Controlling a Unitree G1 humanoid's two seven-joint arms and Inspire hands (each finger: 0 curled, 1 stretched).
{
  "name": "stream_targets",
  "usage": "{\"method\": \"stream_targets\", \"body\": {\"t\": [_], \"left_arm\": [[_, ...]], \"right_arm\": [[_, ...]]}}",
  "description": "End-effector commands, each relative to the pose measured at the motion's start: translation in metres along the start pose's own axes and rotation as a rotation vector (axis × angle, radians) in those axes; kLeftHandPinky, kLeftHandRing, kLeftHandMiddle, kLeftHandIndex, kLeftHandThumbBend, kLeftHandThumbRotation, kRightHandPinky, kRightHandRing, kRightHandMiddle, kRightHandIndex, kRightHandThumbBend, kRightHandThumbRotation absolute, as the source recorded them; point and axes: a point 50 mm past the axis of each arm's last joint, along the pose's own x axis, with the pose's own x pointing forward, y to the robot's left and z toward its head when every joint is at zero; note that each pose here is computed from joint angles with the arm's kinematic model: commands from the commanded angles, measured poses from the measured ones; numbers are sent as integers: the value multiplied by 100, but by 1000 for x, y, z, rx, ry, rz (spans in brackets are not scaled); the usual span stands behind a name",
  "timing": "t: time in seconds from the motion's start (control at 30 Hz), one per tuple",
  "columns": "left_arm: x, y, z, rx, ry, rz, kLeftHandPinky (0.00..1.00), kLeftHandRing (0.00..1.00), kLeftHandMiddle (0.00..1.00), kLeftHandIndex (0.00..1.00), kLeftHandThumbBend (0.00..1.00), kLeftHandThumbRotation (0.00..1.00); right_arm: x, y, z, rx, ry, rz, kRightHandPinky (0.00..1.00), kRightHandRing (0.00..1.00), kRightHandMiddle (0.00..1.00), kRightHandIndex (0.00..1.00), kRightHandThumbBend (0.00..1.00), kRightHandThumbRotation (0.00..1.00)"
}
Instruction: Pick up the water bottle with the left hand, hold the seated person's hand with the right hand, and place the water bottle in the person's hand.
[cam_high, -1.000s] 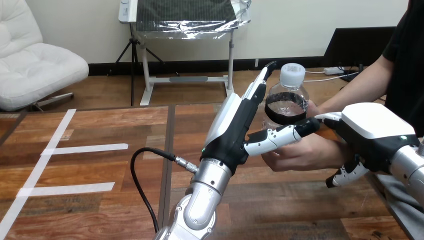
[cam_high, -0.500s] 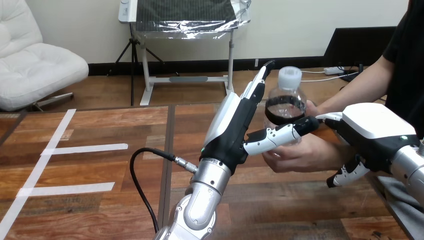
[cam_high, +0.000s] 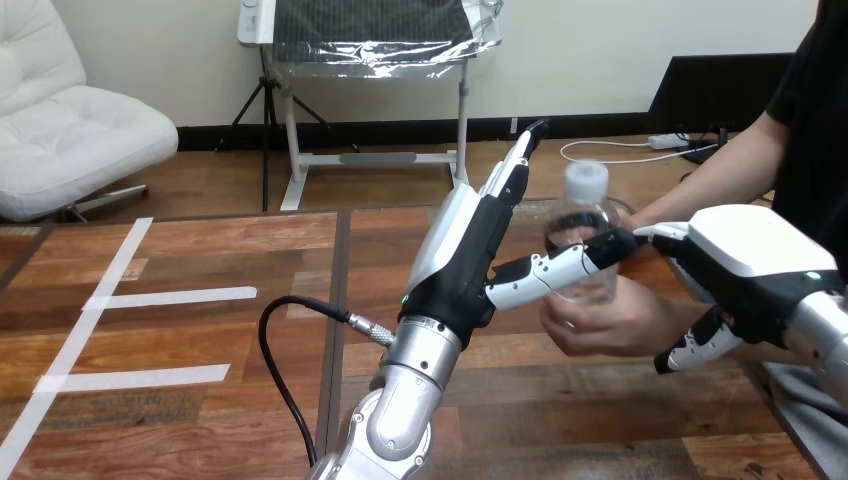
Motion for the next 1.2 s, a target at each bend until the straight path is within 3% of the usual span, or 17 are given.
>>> {"method": "stream_targets", "body": {"t": [0.0,0.3,0.6,0.83,0.97,1.17], "left_arm": [[1,5,14,-102,-90,88,99,100,100,100,92,73],[-17,12,15,-207,-119,191,92,96,98,98,73,72],[-40,19,14,-259,-149,245,88,93,95,94,61,76],[-61,24,12,-282,-174,279,87,91,93,92,56,78],[-72,26,11,-293,-181,307,84,89,91,91,55,78],[-89,28,12,-287,-194,338,80,86,89,89,50,79]], "right_arm": [[-11,-26,10,38,-45,-192,74,84,88,85,83,5],[-36,-27,30,218,-69,-378,68,81,86,83,72,1],[-57,-17,55,419,-103,-628,65,79,82,78,56,0],[-68,-2,78,658,-157,-825,61,75,79,74,46,0],[-71,5,87,744,-198,-884,54,70,78,72,35,0],[-73,14,100,850,-277,-914,52,71,78,71,22,0]]}}
